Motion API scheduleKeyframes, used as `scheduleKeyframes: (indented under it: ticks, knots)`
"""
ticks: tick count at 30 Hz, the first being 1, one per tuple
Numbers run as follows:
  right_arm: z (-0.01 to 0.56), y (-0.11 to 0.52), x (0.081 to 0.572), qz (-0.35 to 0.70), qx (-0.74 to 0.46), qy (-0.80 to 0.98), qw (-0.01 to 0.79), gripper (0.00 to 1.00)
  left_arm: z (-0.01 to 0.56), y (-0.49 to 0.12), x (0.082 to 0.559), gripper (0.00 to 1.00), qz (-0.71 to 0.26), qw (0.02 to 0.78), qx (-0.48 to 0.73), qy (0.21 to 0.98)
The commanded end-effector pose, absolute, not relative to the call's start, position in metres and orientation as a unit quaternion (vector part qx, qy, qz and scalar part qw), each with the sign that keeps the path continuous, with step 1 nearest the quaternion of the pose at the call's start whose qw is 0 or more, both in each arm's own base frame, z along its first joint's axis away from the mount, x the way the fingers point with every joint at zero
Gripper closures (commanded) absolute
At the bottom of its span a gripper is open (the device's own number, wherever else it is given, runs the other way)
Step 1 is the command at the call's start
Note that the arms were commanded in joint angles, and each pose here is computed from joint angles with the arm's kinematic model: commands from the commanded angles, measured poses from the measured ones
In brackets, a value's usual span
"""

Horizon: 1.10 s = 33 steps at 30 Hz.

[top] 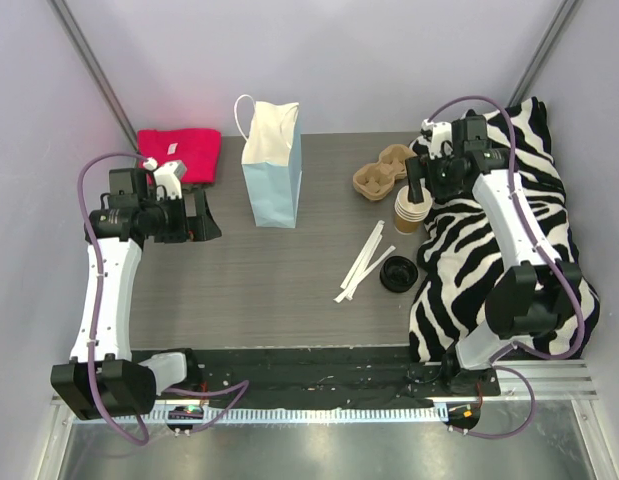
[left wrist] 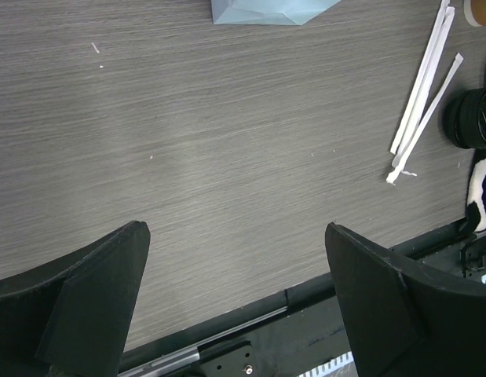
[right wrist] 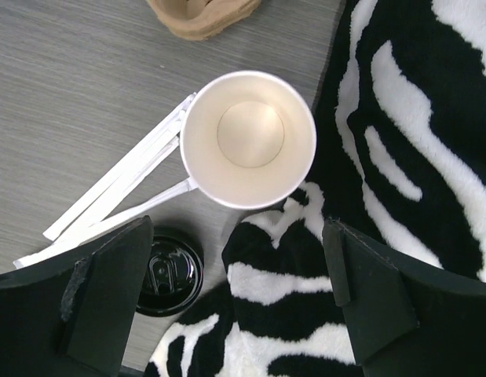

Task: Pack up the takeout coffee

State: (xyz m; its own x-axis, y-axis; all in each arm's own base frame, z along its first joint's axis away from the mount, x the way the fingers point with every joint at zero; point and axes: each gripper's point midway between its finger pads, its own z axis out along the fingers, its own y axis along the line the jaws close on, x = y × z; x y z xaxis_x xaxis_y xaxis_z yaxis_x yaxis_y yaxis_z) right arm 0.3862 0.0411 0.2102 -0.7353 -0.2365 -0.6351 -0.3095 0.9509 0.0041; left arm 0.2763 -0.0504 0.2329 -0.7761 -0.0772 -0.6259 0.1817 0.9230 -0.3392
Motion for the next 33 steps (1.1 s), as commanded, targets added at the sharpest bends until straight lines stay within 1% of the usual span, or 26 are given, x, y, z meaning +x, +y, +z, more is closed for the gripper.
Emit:
scheduleKeyframes:
  ticks: [1,2,6,13,14,17,19,20,29,31,33]
  knots:
    - [0.217,0.038,0.404,0.055,-0.142,0.930,0.334,0.03,0.248,-0.054,0.280,0.00,-0.204,0.354,0.041,0.912]
    - [0.219,0.037,0.408,0.056,-0.140,0.930,0.336,0.05,0.250,-0.054,0.279,0.00,-0.205,0.357,0.042,0.911]
    - [0.208,0.036,0.416,0.060,-0.131,0.937,0.318,0.15,0.252,-0.060,0.280,0.00,-0.220,0.361,0.044,0.905]
    - [0.195,0.030,0.435,0.058,-0.113,0.944,0.306,0.28,0.254,-0.061,0.281,0.00,-0.225,0.362,0.045,0.904]
    - [0.193,0.029,0.441,0.058,-0.113,0.944,0.305,0.33,0.253,-0.062,0.280,0.00,-0.226,0.361,0.046,0.903]
    - [0.188,0.029,0.448,0.060,-0.113,0.946,0.299,0.40,0.252,-0.064,0.278,0.00,-0.231,0.358,0.048,0.903]
    - [0.186,0.029,0.450,0.061,-0.113,0.946,0.296,0.43,0.251,-0.064,0.278,0.00,-0.234,0.358,0.048,0.903]
    - [0.184,0.018,0.452,0.057,-0.101,0.948,0.295,0.43,0.251,-0.065,0.278,0.00,-0.237,0.357,0.048,0.902]
    - [0.169,0.012,0.455,0.065,-0.093,0.954,0.279,0.53,0.253,-0.068,0.280,0.00,-0.244,0.356,0.052,0.901]
    - [0.166,0.012,0.454,0.070,-0.094,0.954,0.274,0.54,0.254,-0.069,0.280,0.00,-0.249,0.355,0.054,0.900]
    - [0.165,0.012,0.453,0.071,-0.094,0.955,0.273,0.58,0.254,-0.070,0.281,0.00,-0.251,0.354,0.053,0.899]
